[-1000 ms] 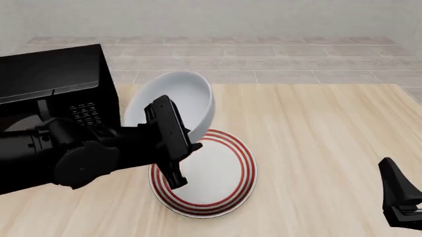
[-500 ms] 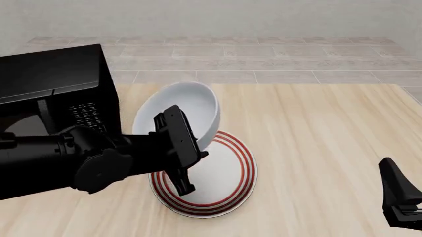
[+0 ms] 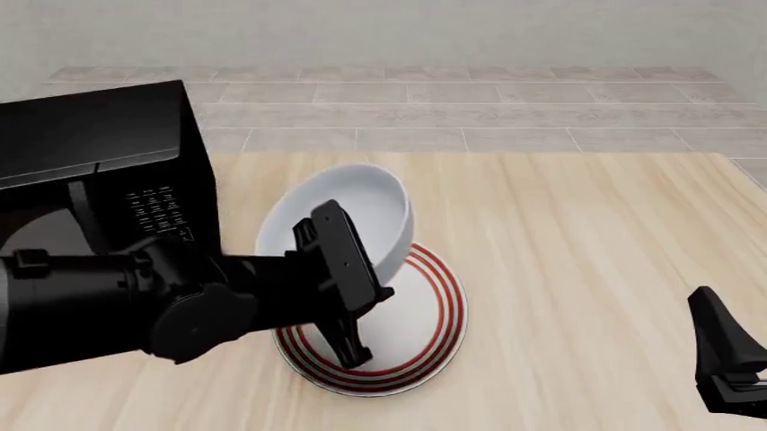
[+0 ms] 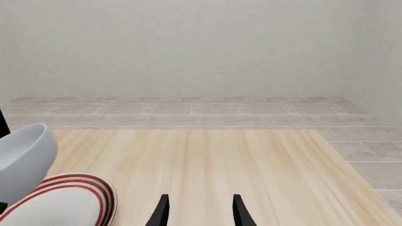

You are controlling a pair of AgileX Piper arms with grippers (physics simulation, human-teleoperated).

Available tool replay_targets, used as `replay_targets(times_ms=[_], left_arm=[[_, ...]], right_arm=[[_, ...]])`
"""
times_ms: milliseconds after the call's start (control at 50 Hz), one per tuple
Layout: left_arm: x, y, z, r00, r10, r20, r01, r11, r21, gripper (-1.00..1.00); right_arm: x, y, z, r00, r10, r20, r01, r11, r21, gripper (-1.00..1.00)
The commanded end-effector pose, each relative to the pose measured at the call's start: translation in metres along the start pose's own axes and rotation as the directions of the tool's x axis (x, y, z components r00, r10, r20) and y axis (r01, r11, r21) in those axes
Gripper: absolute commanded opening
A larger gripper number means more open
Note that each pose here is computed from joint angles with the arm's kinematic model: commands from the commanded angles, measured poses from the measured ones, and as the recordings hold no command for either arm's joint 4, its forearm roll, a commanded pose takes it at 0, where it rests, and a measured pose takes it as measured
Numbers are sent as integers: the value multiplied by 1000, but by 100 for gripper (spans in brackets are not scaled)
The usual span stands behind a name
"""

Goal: Pick up the white bowl and put it on the plate.

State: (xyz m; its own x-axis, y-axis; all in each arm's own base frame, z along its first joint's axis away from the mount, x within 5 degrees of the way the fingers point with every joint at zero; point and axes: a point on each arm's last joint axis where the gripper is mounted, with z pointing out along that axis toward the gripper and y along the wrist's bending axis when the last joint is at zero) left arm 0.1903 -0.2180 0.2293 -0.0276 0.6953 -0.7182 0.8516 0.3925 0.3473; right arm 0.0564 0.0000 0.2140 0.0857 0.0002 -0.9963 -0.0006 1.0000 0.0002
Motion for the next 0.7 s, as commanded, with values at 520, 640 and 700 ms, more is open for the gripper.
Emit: replay_targets(times_ms=[520,640,700], left_arm=[[7,-9,21,1000,23,-4,-23,1000,16,-100],[8,-12,24,1000,13,-8,-13,1000,25,-100],[7,-15,25,1000,12,-6,-12,999,31,-100]], right_arm=[[0,0,0,1000,0,0,0,1000,0,100],[0,0,0,1000,0,0,0,1000,1,100],[0,0,0,1000,0,0,0,1000,0,100]])
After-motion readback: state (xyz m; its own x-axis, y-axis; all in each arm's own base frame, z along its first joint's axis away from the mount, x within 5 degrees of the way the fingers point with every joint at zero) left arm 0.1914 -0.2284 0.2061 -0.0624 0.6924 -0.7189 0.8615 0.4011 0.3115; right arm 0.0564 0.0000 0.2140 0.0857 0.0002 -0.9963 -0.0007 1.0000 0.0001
